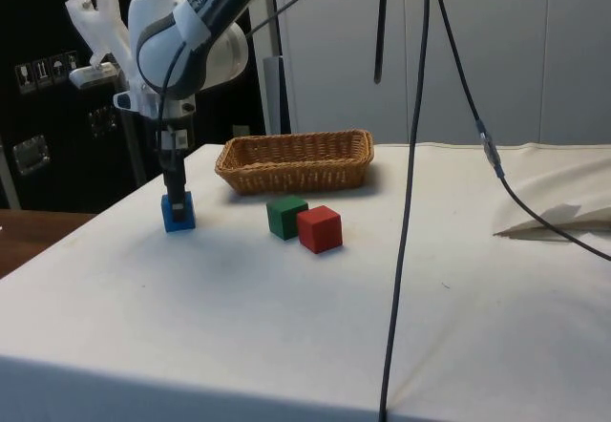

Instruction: Pick up the blue cube and place it into the basket.

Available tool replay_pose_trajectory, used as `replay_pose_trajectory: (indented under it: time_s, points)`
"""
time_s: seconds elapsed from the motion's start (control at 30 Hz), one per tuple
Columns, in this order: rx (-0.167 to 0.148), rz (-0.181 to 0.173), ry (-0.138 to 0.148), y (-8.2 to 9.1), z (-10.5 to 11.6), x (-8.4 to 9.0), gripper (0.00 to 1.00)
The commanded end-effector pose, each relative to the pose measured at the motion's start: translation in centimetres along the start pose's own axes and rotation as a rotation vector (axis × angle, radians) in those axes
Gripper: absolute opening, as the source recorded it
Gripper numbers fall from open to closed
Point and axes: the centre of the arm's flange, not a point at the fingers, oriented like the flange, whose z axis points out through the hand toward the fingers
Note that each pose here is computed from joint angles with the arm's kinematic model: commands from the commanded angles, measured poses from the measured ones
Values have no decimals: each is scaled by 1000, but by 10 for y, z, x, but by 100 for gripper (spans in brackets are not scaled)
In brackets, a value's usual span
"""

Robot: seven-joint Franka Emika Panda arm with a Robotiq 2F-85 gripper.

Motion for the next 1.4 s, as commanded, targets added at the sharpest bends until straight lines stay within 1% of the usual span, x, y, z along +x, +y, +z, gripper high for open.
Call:
replay_pose_trajectory:
  time_s: [0.0, 0.03, 0.07, 0.1, 0.13, 0.4, 0.6, 0.63, 0.73, 0.93, 0.97, 1.0, 1.23, 1.27, 1.3, 1.37]
  points:
    - [1, 0, -1, -1, 1, 0, 34]
    - [0, 0, 0, 0, 0, 0, 23]
    - [1, 0, -1, -1, 1, 0, 23]
    - [1, -1, -1, -1, 1, 0, 3]
    - [1, -1, -1, -1, 1, 0, 0]
    - [1, -1, -1, -1, 1, 0, 0]
    - [-1, 7, -1, 5, -26, -1, 0]
    - [-3, 5, 1, 5, -18, 0, 0]
    - [0, 11, -3, 7, -38, -2, 0]
    - [-1, 18, -4, 9, -58, -5, 0]
    - [0, 17, -5, 9, -59, -4, 0]
    - [-1, 20, -4, 10, -66, -6, 0]
    - [0, 24, -8, 16, -91, -9, 0]
    - [1, 23, -10, 14, -84, -7, 0]
    - [-1, 26, -9, 19, -98, -11, 0]
    - [-3, 26, -12, 23, -104, -15, 0]
